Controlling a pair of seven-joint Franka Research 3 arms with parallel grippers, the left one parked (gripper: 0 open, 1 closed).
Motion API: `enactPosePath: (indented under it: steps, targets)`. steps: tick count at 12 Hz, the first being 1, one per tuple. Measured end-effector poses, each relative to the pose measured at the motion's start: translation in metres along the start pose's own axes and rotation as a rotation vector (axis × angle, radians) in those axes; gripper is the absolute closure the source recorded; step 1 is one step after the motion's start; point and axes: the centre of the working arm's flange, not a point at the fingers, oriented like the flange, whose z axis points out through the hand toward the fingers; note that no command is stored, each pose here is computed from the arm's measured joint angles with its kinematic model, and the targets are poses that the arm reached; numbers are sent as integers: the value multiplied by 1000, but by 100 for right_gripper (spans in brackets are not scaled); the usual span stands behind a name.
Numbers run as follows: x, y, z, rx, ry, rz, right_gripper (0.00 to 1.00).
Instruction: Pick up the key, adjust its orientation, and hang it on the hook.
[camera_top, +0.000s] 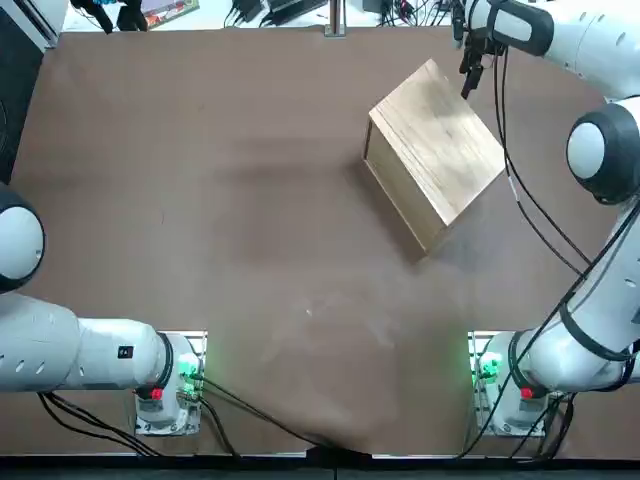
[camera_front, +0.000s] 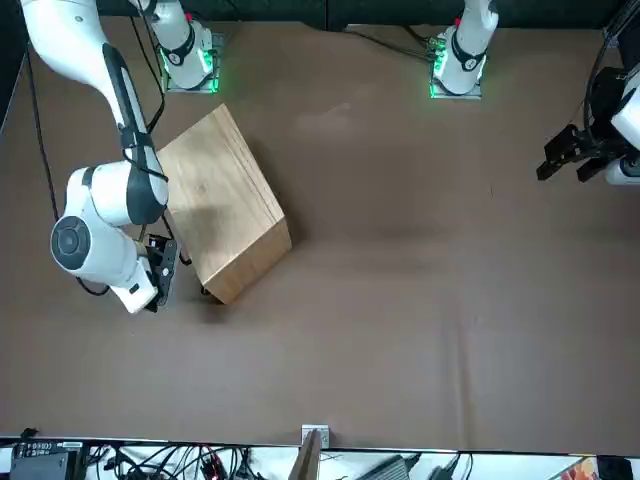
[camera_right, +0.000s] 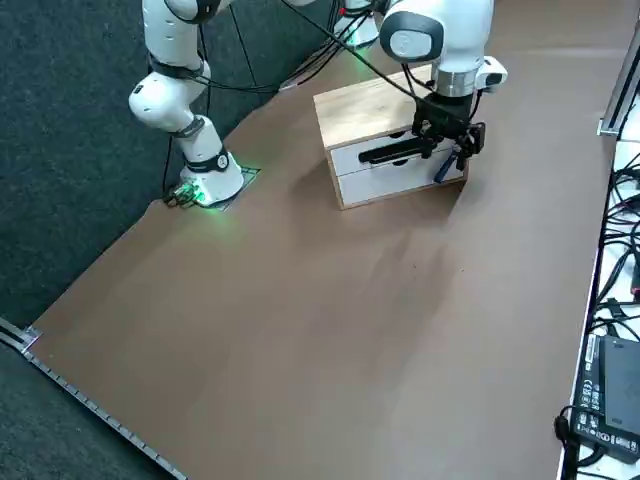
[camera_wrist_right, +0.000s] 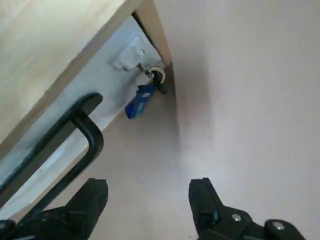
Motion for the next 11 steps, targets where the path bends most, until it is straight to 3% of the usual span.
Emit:
enactPosePath:
  steps: [3, 5, 9, 11]
  targets:
    - [-6, 2, -13, -20, 2, 9, 0]
    - [-29, 6, -30, -47, 7, 48, 0]
    - [-80, 13, -53, -77, 22, 250, 0]
    - [-91, 10, -71, -88, 29, 355, 0]
